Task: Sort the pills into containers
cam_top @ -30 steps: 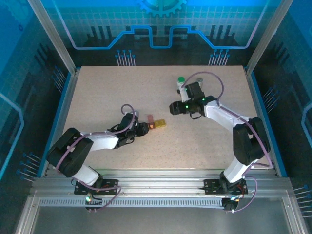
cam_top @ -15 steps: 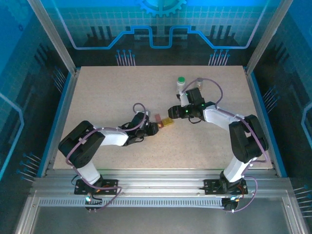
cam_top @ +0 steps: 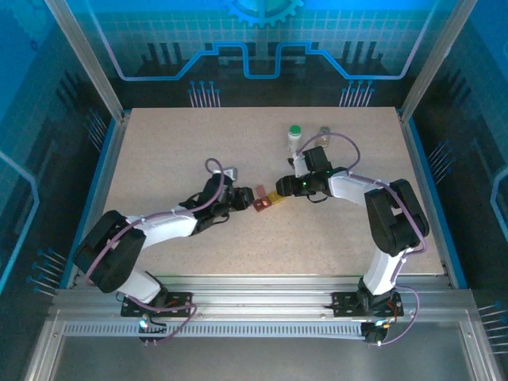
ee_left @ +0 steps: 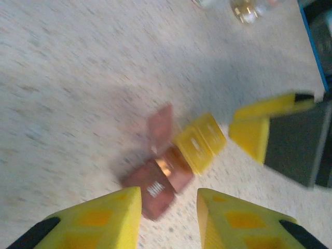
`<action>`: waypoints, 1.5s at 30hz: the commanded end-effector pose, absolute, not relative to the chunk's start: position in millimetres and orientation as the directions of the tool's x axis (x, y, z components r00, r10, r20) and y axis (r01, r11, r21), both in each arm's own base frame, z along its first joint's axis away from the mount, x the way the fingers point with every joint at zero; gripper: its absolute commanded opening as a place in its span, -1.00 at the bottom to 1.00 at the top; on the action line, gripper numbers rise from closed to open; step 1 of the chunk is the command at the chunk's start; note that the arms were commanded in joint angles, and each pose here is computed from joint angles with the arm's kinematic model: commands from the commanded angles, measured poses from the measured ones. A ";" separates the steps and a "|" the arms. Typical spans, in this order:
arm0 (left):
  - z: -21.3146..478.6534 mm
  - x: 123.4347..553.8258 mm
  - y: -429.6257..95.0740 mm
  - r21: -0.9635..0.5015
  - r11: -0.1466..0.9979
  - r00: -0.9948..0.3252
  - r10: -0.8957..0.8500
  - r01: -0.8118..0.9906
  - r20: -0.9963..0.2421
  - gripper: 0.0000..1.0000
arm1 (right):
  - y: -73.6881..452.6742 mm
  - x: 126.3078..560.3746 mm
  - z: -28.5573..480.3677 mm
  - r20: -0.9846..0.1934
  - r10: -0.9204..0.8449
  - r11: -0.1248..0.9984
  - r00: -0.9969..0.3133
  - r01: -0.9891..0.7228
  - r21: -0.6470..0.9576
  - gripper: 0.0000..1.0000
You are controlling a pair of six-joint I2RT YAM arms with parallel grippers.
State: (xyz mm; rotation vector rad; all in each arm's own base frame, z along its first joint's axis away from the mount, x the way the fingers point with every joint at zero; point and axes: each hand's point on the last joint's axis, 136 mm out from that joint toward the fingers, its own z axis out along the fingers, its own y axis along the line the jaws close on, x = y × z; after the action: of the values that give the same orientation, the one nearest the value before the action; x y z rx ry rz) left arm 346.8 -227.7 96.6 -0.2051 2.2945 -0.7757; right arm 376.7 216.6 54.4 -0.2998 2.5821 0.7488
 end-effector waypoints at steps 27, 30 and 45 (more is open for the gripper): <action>41.3 402.1 -245.6 -0.589 0.808 -0.920 -0.205 0.034 -0.334 -0.28 | 220.3 367.5 17.6 -0.401 -0.153 0.819 -0.903 -0.343 0.460 0.01; 46.0 397.4 -258.0 -0.643 0.761 -0.925 -0.183 0.080 -0.332 -0.27 | 220.4 367.4 16.7 -0.399 -0.154 0.819 -0.904 -0.343 0.460 0.01; 42.2 367.9 -290.0 -0.651 0.731 -0.932 -0.059 0.204 -0.357 -0.24 | 218.3 369.3 19.8 -0.399 -0.153 0.827 -0.904 -0.338 0.450 0.03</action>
State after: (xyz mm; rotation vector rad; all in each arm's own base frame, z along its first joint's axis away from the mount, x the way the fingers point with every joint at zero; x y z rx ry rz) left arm 378.8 -272.2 38.8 0.0069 2.5769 -1.0067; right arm 375.8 219.2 29.6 -0.3562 2.6120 0.7551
